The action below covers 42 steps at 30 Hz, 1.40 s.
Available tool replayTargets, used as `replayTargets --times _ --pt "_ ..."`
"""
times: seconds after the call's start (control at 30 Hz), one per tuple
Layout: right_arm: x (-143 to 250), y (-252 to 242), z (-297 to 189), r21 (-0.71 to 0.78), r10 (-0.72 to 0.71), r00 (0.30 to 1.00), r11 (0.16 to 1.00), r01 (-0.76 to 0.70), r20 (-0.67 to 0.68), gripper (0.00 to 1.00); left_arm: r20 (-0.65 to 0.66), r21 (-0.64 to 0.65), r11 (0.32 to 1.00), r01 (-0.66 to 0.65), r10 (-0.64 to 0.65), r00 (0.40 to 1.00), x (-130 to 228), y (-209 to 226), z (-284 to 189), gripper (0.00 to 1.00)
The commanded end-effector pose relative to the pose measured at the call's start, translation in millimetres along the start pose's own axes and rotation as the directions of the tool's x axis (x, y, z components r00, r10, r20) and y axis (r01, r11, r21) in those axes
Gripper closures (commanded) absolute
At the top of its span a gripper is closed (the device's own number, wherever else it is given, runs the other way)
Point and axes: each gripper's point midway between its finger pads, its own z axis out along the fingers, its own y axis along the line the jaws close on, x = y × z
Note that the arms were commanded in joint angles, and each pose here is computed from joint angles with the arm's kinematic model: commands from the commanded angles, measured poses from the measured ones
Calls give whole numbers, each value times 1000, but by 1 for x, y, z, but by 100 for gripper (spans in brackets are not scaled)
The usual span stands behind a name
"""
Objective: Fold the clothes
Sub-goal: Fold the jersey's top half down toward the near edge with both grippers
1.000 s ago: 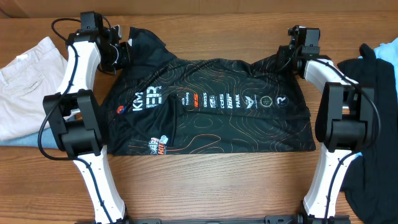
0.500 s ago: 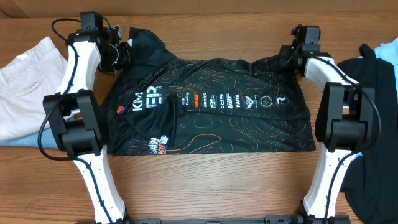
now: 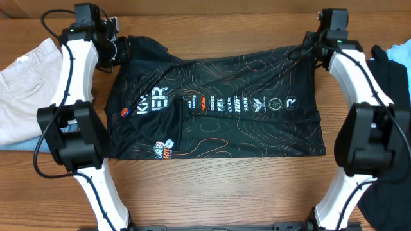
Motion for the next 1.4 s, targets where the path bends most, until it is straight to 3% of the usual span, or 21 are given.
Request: replayTargets --times 0.0,0.3,0.7,1.37 --pt "-23 -15 -36 64 13 999 998 -16 50 96 44 -41 999 18 -17 999 -7 8 -34 96" --pt "26 -56 -84 156 147 976 980 -122 -159 96 -125 -75 994 84 -93 988 37 20 -44 96" --pt "96 -75 -111 214 160 878 974 -68 -450 96 -390 -185 973 140 -203 898 108 27 -65 96" --pt "169 -73 -160 205 163 656 979 -14 -737 96 -537 -262 957 124 -252 805 148 29 -88 96"
